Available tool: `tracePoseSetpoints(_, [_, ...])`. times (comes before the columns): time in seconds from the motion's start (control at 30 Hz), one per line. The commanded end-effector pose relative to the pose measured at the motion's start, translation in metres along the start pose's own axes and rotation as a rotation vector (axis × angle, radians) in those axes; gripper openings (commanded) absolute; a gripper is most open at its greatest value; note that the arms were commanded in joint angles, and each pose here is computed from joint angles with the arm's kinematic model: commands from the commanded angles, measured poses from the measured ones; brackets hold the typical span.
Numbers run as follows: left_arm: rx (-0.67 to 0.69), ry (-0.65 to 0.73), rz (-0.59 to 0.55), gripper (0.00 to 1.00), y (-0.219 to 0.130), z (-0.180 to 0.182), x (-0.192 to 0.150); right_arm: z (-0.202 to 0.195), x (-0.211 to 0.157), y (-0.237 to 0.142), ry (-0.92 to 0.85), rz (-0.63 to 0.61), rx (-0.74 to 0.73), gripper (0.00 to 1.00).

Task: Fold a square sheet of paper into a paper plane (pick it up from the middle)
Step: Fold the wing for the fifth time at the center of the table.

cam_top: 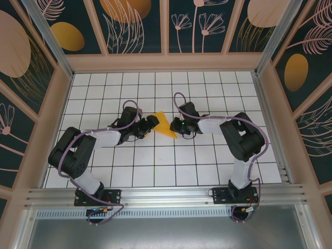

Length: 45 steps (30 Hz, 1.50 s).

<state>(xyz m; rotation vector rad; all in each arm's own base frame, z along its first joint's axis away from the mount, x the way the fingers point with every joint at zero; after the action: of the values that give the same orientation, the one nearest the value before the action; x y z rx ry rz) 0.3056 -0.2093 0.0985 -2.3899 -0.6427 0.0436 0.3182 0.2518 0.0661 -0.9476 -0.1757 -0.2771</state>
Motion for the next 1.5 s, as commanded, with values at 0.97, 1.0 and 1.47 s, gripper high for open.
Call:
tracePoseSetpoints(0.97, [-0.011,-0.016,0.088,0.62,0.034,-0.008,-0.001,-0.025,-0.008,0.013,0.033,0.084,-0.058,0.14])
tracePoseSetpoints(1.0, [-0.015,-0.018,0.088,0.60,0.036,-0.008,0.000,-0.024,-0.008,0.012,0.034,0.084,-0.050,0.14])
tracePoseSetpoints(1.47, [-0.018,-0.022,0.081,0.07,0.041,-0.010,0.001,0.019,0.025,-0.033,-0.144,-0.137,0.111,0.47])
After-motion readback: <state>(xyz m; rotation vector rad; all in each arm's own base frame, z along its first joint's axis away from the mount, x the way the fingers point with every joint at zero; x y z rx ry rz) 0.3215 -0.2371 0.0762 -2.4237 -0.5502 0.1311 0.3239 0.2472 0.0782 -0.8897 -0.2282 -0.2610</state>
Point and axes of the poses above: each hand's point on the last joint's axis, 136 mm out from that joint toward the fingers, its own y axis out along the fingers, its own z axis along the line the jaws close on, x = y × z, the point moved 6 cm from there along -y, back along the fingers
